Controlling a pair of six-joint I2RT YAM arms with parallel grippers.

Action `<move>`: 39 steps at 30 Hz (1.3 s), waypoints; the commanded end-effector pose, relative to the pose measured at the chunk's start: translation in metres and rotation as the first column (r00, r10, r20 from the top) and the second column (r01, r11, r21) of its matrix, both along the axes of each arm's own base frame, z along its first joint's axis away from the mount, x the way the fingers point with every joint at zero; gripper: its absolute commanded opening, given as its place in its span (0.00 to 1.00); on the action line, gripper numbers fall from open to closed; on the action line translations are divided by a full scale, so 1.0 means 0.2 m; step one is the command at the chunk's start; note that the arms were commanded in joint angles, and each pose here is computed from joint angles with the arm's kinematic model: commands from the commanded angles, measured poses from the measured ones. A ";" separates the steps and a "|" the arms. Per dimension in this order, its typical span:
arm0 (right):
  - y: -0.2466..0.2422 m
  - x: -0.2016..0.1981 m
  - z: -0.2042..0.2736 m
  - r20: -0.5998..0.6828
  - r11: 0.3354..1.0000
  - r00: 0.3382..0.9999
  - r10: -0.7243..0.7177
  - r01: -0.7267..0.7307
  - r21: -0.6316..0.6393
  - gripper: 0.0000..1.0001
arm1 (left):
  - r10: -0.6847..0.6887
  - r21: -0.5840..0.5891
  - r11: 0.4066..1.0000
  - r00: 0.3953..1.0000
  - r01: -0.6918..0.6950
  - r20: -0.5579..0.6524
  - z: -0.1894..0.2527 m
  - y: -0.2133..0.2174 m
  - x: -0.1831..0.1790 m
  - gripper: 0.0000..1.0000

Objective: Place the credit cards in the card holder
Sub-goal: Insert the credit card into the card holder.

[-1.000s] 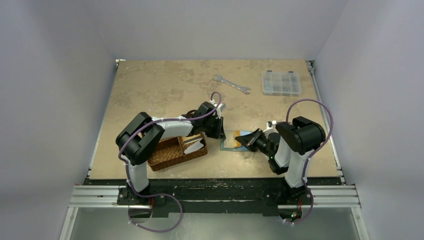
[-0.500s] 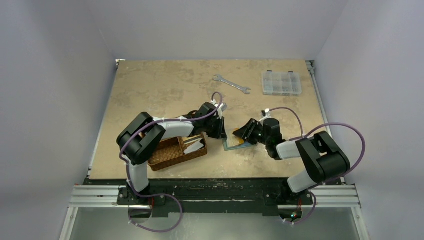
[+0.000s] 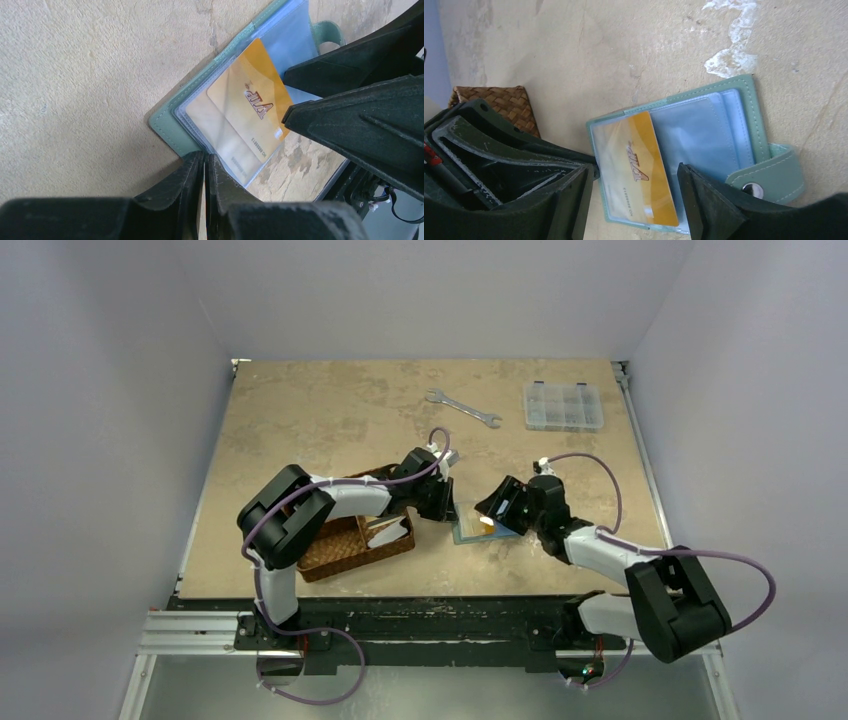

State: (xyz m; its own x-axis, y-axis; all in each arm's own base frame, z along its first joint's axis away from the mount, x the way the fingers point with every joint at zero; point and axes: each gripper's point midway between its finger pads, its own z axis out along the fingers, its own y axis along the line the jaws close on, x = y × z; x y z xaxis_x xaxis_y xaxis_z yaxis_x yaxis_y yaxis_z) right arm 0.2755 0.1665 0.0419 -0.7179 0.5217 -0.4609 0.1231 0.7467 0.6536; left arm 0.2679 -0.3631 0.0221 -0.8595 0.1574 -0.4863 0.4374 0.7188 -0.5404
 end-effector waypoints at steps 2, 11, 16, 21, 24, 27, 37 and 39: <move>-0.15 -0.12 -0.18 -0.123 0.985 0.992 -0.033 0.011 -0.175 0.70 | -0.007 0.113 0.994 0.998 0.013 -0.058 -0.16 0.10 -0.06 0.11; -0.01 -0.12 -0.14 -0.095 0.994 0.993 0.075 -0.082 -0.074 0.43 | -0.011 0.103 0.995 0.998 0.018 -0.070 -0.16 0.09 -0.08 0.11; 0.13 -0.15 -0.10 -0.086 0.992 0.989 0.124 -0.121 0.033 0.23 | -0.022 0.091 0.995 0.997 0.029 -0.081 -0.15 0.07 -0.09 0.10; 0.20 -0.16 -0.09 -0.088 0.987 0.986 0.143 -0.136 0.087 0.15 | -0.031 0.082 0.996 0.996 0.038 -0.081 -0.14 0.04 -0.10 0.09; 0.16 -0.13 -0.05 -0.055 0.991 0.990 0.130 -0.130 0.017 0.18 | -0.031 0.081 0.996 0.997 0.036 -0.065 -0.12 0.04 -0.09 0.09; 0.11 -0.10 -0.02 -0.021 0.990 0.992 0.126 -0.127 -0.052 0.25 | -0.036 0.088 0.995 0.998 0.041 -0.057 -0.12 0.04 -0.08 0.09; 0.23 -0.07 -0.01 0.042 0.973 0.973 0.227 -0.228 0.026 0.42 | -0.060 0.092 0.994 0.998 0.063 -0.037 -0.11 -0.02 -0.02 0.10; 0.26 -0.04 0.01 0.071 0.966 0.964 0.255 -0.257 0.028 0.43 | -0.064 0.097 0.993 0.998 0.066 -0.023 -0.10 -0.04 0.01 0.10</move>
State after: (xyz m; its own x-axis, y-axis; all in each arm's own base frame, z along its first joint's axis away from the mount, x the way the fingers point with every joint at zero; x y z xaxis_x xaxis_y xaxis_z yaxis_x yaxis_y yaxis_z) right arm 0.2560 0.1966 0.0297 -0.7969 0.3952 -0.4570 0.0050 0.7607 0.6491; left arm 0.2716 -0.3649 0.0227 -0.8647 0.1951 -0.4628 0.4427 0.7313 -0.5188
